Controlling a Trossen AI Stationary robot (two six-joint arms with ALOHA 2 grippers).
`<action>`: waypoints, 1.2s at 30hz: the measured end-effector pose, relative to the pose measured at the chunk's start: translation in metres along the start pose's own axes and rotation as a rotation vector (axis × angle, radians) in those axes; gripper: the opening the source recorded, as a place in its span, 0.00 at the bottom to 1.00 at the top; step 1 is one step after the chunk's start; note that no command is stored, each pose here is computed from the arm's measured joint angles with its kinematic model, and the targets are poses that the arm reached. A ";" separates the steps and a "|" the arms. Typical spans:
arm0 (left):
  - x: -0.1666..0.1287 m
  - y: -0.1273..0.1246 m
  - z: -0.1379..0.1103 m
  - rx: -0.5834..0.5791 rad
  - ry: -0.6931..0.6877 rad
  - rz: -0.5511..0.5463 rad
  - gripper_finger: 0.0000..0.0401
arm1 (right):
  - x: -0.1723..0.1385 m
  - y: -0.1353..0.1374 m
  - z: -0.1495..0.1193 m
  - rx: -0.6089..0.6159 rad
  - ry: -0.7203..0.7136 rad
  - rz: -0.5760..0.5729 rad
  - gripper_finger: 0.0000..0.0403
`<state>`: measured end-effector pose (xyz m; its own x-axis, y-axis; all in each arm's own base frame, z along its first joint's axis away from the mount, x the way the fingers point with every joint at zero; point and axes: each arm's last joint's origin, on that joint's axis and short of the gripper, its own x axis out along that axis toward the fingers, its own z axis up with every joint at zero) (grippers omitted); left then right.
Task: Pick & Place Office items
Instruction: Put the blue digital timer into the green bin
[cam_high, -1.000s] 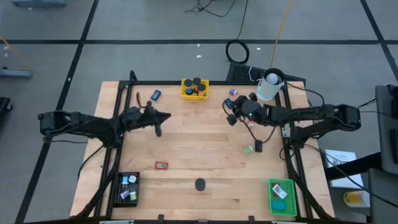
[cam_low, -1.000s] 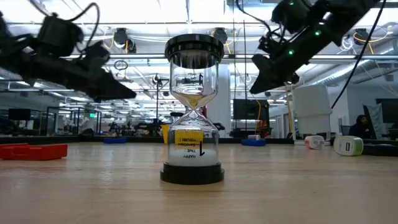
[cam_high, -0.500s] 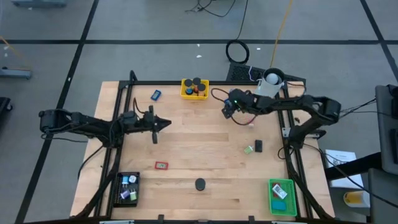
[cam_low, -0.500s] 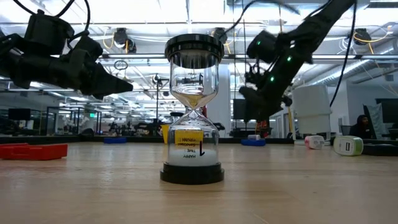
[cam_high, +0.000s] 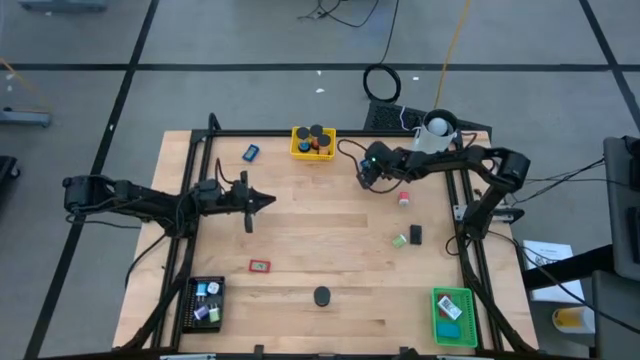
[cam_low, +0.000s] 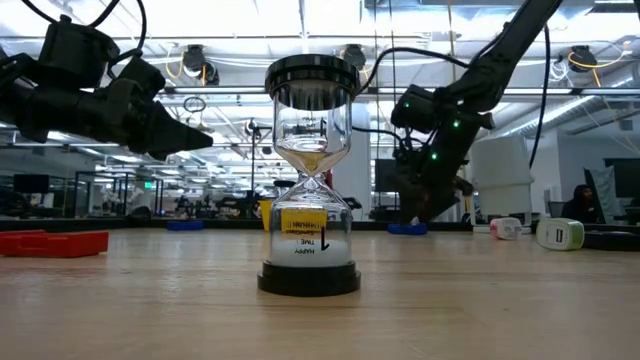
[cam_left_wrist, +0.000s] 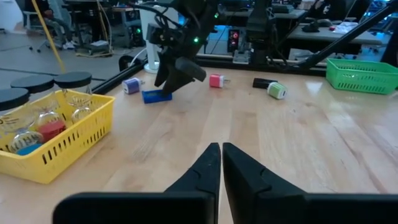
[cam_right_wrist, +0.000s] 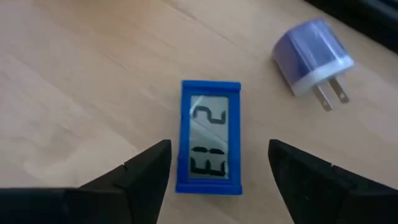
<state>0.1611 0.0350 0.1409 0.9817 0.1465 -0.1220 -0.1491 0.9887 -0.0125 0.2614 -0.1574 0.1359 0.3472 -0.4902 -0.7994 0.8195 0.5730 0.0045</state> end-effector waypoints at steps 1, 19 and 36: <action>0.000 0.000 0.000 0.000 0.000 0.000 0.04 | 0.001 -0.001 -0.001 0.006 0.004 -0.003 0.64; 0.000 0.000 -0.002 -0.007 0.023 0.002 0.10 | 0.001 -0.001 0.003 0.052 0.023 0.102 0.36; 0.000 0.000 -0.002 -0.007 0.025 0.002 0.10 | -0.024 0.019 -0.001 -0.025 0.006 0.176 0.27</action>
<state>0.1608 0.0351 0.1385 0.9780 0.1476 -0.1471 -0.1521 0.9882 -0.0195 0.2684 -0.1342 0.1549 0.4810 -0.3771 -0.7915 0.7351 0.6655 0.1297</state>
